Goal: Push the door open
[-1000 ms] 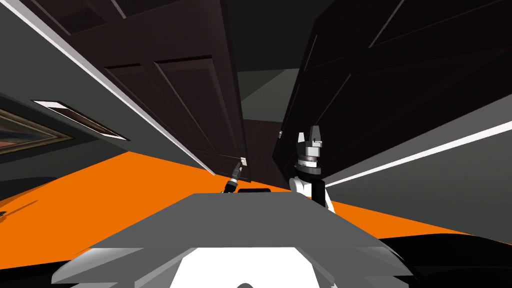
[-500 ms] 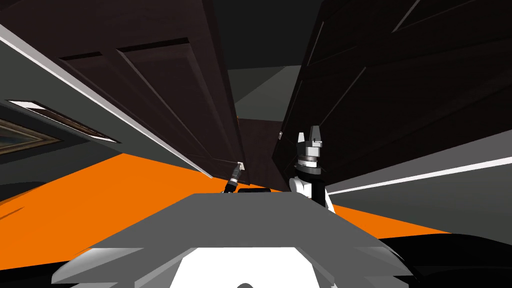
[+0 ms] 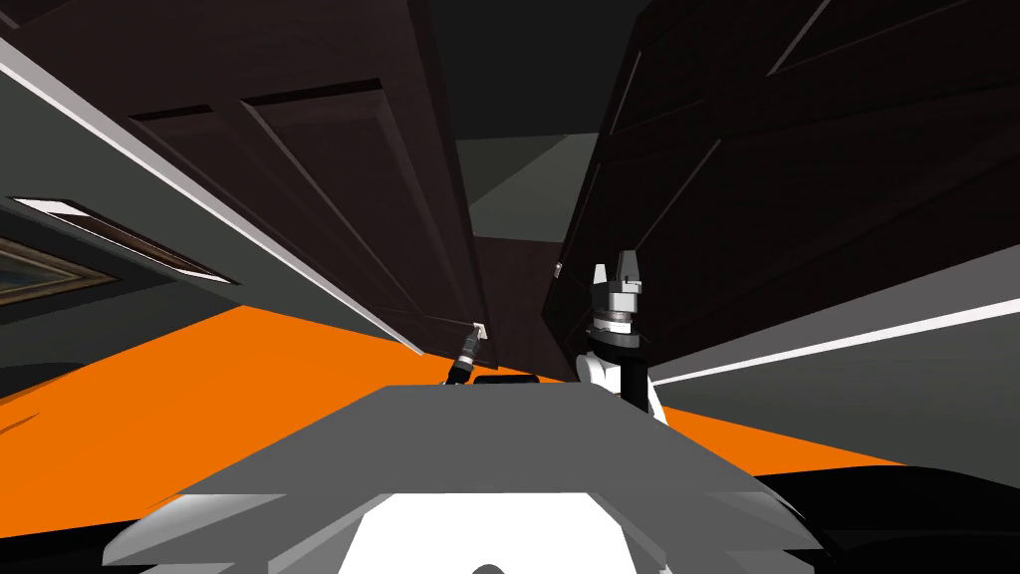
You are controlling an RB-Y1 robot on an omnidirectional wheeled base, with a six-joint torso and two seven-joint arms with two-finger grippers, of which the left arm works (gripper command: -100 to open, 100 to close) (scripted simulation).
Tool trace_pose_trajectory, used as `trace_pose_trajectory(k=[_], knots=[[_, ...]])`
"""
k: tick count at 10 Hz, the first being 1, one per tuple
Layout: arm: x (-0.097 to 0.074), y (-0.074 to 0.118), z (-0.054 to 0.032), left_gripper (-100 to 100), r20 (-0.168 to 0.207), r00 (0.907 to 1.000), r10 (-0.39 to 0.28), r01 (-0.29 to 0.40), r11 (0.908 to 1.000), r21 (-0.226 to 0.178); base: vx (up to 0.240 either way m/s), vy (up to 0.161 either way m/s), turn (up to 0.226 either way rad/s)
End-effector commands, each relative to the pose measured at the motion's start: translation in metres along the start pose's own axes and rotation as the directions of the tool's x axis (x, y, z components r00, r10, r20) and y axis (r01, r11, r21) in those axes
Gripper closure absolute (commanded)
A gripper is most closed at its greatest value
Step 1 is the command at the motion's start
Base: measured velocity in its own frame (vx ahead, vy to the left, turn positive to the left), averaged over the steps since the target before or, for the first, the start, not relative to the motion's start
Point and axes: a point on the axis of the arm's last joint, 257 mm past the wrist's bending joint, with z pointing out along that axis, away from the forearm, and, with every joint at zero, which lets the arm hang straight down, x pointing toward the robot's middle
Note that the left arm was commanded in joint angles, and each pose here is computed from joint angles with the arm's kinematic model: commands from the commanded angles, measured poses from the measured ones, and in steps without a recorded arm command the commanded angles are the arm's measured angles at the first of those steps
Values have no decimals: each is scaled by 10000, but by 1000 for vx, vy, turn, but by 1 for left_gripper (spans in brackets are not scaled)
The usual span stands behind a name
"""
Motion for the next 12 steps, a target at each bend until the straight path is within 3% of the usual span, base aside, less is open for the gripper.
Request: trace_pose_trajectory(k=[1,5,11,12], knots=[[-78,3,7,100,127,9999,97,-97,10000,-9,106,-33,38],[-273,2,28,100,483,9983,313,-312,9995,-28,181,-63,53],[-635,-16,76,100,1312,9896,594,-592,9982,-53,201,-76,94],[-567,-15,45,-100,1159,9921,478,-473,9989,-68,-50,-56,51]])
